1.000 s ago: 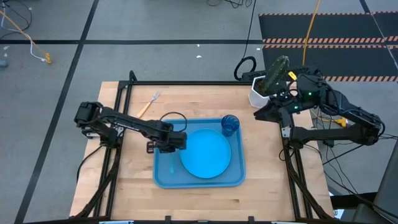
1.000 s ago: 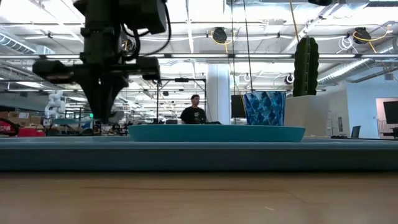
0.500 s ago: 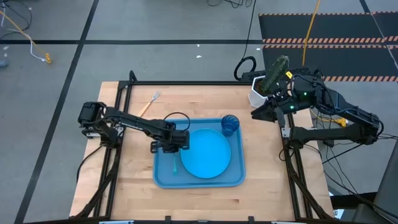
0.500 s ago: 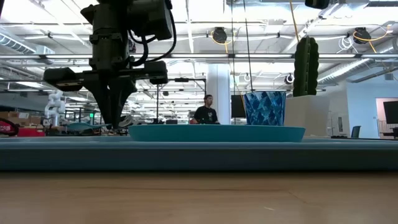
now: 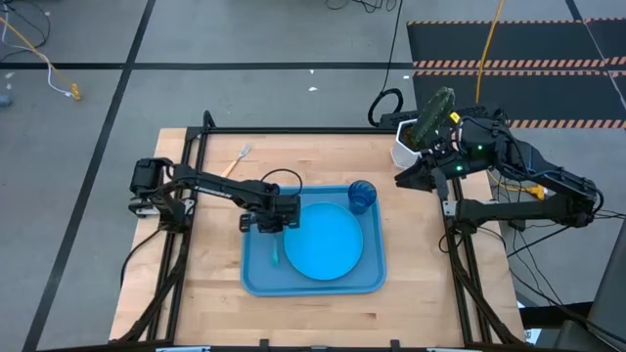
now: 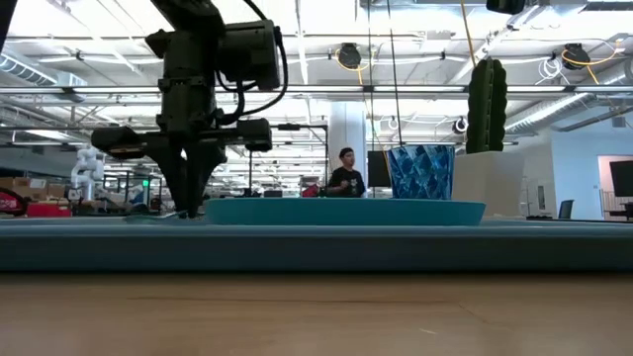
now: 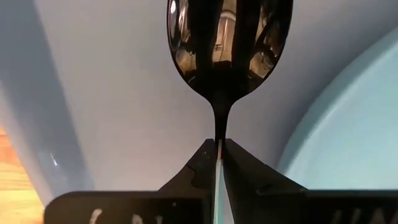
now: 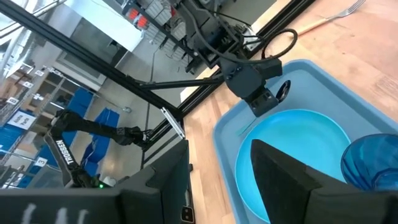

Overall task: Pick and place plate/cup/fork/spoon on tray
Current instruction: Put the blue spoon on the blue tray

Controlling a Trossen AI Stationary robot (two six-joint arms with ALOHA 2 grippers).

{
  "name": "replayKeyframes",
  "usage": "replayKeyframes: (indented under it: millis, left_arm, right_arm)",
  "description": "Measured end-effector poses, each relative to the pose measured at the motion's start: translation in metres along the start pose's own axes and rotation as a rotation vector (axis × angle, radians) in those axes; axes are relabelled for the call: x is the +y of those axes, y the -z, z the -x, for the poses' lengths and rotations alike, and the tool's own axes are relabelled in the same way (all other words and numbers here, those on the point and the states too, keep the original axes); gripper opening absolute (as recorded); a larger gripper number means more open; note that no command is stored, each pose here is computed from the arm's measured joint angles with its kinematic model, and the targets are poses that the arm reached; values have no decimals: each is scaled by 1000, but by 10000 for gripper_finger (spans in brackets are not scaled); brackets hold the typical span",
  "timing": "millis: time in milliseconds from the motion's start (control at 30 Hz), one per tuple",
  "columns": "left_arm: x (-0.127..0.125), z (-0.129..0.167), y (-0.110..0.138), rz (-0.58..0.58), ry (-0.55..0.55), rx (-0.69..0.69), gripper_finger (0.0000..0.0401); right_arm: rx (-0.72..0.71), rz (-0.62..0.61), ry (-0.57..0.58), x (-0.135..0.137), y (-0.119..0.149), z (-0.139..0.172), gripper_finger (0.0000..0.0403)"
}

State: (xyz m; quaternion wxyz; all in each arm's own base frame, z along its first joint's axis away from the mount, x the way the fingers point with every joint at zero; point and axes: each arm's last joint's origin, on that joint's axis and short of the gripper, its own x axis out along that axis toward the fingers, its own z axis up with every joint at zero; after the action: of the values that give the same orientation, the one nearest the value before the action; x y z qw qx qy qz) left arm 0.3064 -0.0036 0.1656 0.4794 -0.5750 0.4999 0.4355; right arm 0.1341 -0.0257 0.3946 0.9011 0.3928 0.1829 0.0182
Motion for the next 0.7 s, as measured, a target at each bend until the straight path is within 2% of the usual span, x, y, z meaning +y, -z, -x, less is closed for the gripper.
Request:
replayKeyframes:
  millis: [500,700]
  left_arm:
    - [-3,-3,1,-36,14,40,27]
    - [2,-3,3,-39,-31,51,28]
  right_arm:
    - [1,7,1,0,0,0,167]
    - [1,10,1,0,0,0,167]
